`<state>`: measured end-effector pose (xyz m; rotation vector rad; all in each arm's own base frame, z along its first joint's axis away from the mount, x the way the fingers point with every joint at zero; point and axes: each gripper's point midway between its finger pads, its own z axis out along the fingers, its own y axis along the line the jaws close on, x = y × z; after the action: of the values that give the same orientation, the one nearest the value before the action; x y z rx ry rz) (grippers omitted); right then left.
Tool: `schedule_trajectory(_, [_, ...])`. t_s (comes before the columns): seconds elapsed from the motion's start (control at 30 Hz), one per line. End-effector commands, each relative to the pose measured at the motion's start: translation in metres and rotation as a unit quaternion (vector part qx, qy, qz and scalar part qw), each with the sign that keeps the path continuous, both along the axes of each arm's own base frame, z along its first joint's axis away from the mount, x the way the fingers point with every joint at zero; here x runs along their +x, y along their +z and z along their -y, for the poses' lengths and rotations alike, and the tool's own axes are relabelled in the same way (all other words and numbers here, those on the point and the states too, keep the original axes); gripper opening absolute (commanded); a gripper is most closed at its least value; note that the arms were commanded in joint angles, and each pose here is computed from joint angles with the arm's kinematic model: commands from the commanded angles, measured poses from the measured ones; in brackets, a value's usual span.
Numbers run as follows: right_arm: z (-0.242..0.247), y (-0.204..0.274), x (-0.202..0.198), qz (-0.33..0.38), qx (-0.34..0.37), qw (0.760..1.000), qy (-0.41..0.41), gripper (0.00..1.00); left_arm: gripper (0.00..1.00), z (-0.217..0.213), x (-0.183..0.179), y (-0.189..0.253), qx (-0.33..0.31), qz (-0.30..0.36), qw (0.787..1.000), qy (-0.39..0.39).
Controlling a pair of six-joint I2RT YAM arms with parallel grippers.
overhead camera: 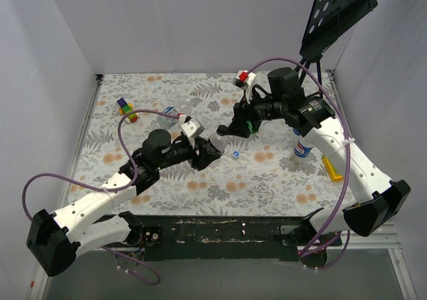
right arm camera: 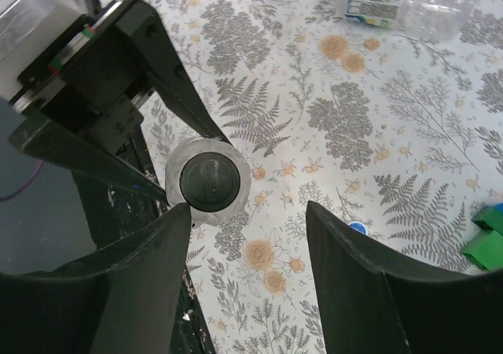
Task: Screw on the bottle caps
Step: Screw the bottle cap onto the plastic bottle.
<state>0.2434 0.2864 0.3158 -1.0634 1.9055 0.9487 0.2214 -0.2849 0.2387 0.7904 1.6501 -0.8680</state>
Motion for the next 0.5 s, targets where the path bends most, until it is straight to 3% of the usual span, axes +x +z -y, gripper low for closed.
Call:
schedule_trajectory(0.0, [0.0,0.036,-0.017,0.064,0.045,0.993,0.084,0.66,0.0,0.014,-0.042,0.026,-0.044,-0.002,0.988,-0.146])
schedule_trajectory(0.23, [-0.002,0.045,-0.045,0.072,0.07,0.978,0.184,0.65,0.0,0.018,-0.057,0.039,-0.063,0.01,0.975,-0.211])
schedule_trajectory(0.47, [-0.003,0.047,-0.054,0.069,0.082,0.971,0.215,0.59,0.0,0.022,-0.064,0.048,-0.071,0.022,0.967,-0.245])
